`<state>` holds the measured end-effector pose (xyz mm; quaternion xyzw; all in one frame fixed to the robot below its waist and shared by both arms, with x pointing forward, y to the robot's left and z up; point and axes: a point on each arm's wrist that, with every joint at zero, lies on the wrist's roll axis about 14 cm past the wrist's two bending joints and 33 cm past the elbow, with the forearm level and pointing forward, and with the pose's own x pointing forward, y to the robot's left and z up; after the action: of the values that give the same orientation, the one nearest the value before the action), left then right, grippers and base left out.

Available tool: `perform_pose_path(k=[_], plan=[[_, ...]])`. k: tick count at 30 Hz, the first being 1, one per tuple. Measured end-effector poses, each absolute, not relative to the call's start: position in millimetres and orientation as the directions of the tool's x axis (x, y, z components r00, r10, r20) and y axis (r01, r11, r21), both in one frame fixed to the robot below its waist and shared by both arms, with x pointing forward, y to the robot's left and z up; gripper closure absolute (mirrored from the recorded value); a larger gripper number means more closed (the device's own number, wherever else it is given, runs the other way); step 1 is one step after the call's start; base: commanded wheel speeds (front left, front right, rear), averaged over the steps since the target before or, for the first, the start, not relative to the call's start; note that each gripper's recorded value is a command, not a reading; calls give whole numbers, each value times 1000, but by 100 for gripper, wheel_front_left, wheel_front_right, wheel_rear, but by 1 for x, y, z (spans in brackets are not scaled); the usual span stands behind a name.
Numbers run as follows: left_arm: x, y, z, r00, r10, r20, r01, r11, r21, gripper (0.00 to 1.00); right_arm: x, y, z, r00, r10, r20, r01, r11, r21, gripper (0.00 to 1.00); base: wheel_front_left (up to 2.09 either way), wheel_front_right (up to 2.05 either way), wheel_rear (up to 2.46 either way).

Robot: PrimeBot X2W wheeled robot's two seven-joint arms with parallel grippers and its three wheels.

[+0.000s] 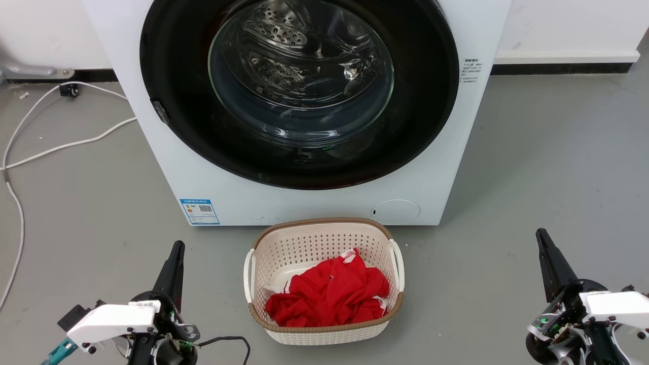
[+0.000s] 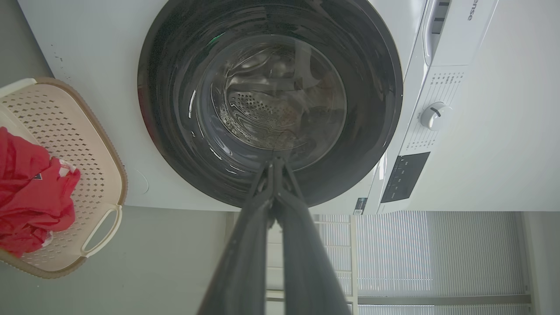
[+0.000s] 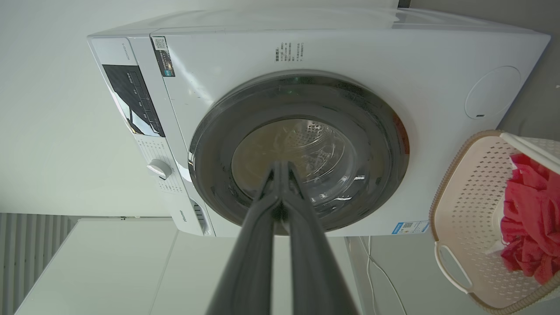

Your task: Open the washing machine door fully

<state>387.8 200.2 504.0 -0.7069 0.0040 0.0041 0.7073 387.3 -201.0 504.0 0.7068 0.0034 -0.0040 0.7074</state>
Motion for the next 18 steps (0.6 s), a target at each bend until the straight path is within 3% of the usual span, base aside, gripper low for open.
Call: perform_pose_path(k=[14, 15, 18], plan=[[387, 200, 503, 1000, -2, -16, -16, -1, -1000, 100, 387, -201, 503, 1000, -2, -14, 14, 0, 1000, 100, 0, 0, 0], [386, 199, 499, 1000, -2, -28, -28, -3, -1000, 0, 385, -201, 499, 1000, -3, -26, 26, -1, 1000, 0, 0, 0, 0], [378, 198, 483, 997, -3, -74, -74, -9, -997, 0, 377, -201, 483, 997, -7, -72, 72, -5, 997, 0, 0, 0, 0]])
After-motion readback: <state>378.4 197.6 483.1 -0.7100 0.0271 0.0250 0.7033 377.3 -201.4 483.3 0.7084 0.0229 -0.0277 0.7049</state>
